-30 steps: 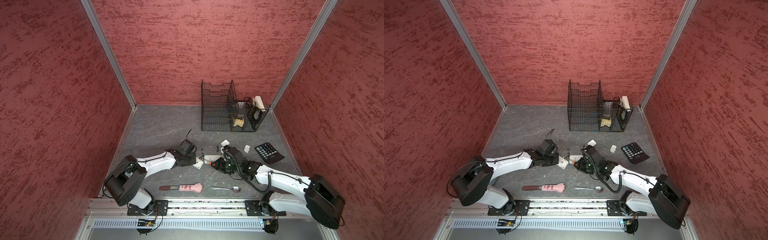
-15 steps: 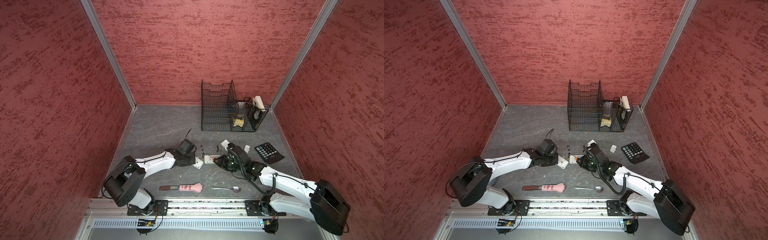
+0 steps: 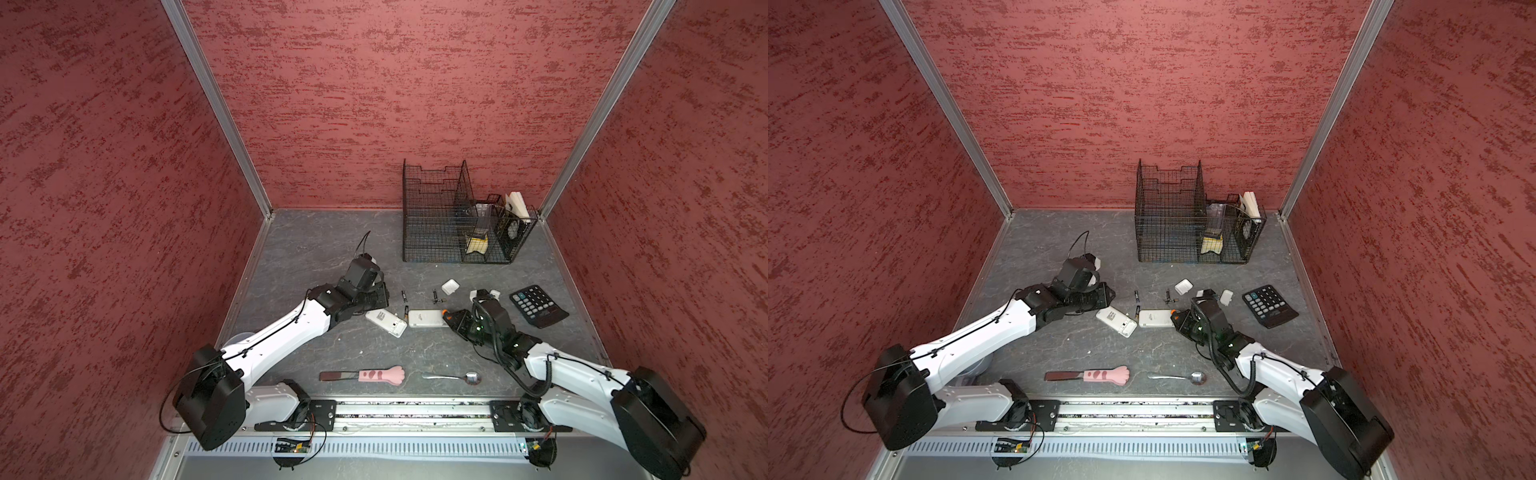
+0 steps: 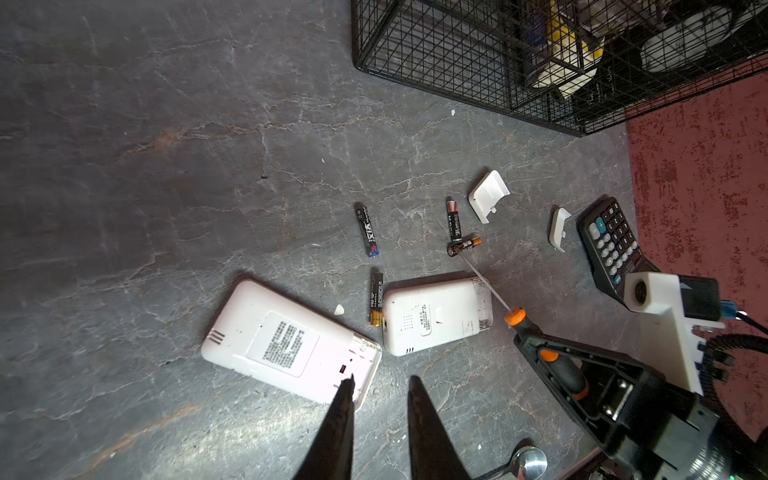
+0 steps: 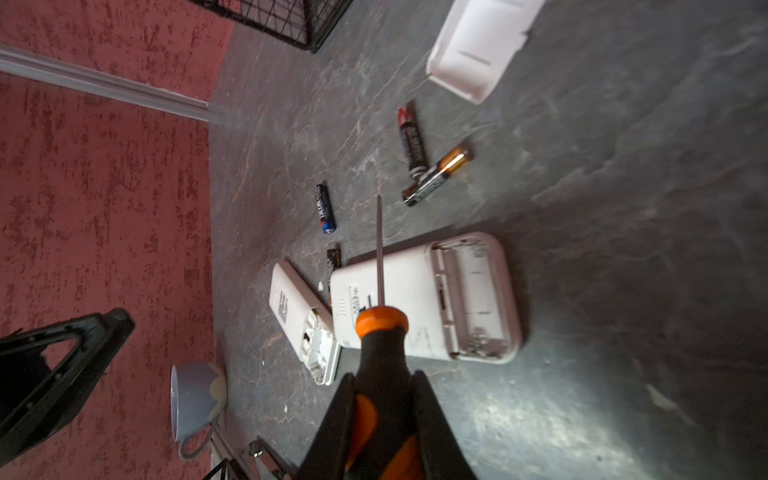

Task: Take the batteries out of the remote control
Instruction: 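Lay the screwdriver on the table with the right while the left releases the remote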

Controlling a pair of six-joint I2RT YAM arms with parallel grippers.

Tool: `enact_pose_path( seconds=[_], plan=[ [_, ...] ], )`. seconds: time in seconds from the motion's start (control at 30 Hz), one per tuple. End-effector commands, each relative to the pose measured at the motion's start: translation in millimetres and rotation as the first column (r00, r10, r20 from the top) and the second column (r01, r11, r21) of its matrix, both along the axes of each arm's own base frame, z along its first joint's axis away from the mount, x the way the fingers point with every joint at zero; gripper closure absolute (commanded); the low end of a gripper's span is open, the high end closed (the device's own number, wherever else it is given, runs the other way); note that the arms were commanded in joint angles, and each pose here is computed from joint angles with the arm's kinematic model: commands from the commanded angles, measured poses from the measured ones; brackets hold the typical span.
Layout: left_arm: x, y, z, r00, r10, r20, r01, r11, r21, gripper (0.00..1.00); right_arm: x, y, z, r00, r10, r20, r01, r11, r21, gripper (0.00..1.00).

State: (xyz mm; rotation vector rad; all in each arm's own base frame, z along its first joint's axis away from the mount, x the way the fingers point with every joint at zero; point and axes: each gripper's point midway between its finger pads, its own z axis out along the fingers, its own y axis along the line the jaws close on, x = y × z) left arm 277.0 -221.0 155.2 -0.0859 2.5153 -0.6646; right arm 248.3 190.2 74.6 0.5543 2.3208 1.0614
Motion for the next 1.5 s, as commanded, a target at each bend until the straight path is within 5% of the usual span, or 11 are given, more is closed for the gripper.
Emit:
enact_pose_path(
  seconds=[0.0, 0.27, 0.63, 0.87, 1.13, 1.47],
  plan=[
    [-0.2, 13.3, 7.1, 1.000, 0.018, 0.019, -0.018, 1.000, 0.023, 0.73, 18.4, -17.1, 19.0, 0.991, -0.106, 0.081, 0.102, 0.993, 0.057, 1.00],
    [3.1, 21.9, 18.0, 0.998, 0.036, 0.046, -0.037, 0.999, 0.016, 0.63, 25.7, -56.1, 6.6, 0.976, -0.205, 0.073, 0.200, 0.977, 0.068, 1.00],
    [0.4, 29.7, 21.8, 0.997, 0.055, 0.056, -0.056, 0.998, 0.024, 0.53, 31.5, -54.8, -19.3, 0.986, -0.163, 0.014, 0.162, 0.985, 0.058, 1.00],
    [-2.4, 37.4, 18.5, 0.996, 0.073, 0.050, -0.074, 0.997, 0.022, 0.52, 31.6, -56.0, -24.5, 0.986, -0.166, -0.003, 0.166, 0.985, 0.039, 0.92],
    [-1.5, 40.1, 17.9, 0.995, 0.081, 0.050, -0.082, 0.996, 0.019, 0.52, 27.1, -62.2, -29.2, 0.982, -0.184, -0.035, 0.184, 0.983, -0.004, 0.70],
    [-1.5, 42.3, 14.3, 0.996, 0.084, 0.044, -0.085, 0.996, 0.017, 0.51, 22.3, -76.4, -32.4, 0.970, -0.229, -0.077, 0.221, 0.970, -0.096, 0.54]
  ],
)
